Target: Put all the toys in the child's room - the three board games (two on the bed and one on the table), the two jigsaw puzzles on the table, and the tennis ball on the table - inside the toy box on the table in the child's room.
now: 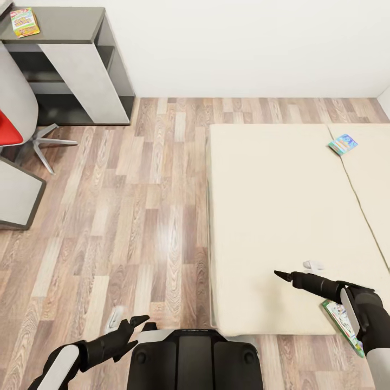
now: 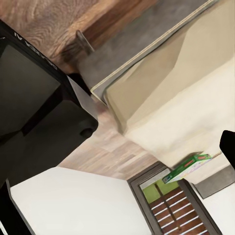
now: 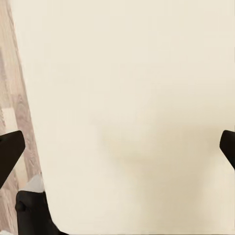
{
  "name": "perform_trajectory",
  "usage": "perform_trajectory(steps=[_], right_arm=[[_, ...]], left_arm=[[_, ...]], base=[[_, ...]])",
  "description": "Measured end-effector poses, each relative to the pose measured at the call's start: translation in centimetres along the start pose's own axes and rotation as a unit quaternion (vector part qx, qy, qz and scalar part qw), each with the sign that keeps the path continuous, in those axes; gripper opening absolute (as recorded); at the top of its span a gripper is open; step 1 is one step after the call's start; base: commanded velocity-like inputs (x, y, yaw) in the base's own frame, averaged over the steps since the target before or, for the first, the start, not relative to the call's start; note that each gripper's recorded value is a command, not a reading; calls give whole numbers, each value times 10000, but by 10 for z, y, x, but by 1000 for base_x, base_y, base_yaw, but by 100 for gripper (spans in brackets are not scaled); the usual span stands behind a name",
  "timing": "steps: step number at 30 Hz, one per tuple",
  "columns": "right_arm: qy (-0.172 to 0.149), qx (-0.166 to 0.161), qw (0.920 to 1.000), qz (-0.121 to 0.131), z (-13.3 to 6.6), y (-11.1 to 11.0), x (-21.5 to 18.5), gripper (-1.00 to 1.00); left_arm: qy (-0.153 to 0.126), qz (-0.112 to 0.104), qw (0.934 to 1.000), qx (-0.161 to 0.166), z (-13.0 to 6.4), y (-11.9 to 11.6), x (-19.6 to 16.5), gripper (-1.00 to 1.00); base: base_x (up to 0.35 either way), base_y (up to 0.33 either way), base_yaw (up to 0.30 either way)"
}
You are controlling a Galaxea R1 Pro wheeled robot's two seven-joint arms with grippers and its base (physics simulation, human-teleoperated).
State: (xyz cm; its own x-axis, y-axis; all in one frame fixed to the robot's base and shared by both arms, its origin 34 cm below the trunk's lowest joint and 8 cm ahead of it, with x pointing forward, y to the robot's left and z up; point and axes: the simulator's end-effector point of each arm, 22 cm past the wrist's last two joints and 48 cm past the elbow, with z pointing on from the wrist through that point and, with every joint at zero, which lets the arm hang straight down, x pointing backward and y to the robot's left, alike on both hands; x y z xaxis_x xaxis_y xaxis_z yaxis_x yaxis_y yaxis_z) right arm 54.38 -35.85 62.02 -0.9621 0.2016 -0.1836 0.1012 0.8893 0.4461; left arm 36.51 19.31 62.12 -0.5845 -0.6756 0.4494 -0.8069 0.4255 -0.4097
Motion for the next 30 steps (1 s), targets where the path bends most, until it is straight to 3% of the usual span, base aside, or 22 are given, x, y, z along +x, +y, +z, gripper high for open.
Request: perform_trajectory(steps=[30], right_arm=[[1, 0, 10000, 0, 0, 0, 0, 100]], left_arm=[[-1, 3, 10000, 2, 0, 0, 0, 100]], base=[[0, 284, 0]])
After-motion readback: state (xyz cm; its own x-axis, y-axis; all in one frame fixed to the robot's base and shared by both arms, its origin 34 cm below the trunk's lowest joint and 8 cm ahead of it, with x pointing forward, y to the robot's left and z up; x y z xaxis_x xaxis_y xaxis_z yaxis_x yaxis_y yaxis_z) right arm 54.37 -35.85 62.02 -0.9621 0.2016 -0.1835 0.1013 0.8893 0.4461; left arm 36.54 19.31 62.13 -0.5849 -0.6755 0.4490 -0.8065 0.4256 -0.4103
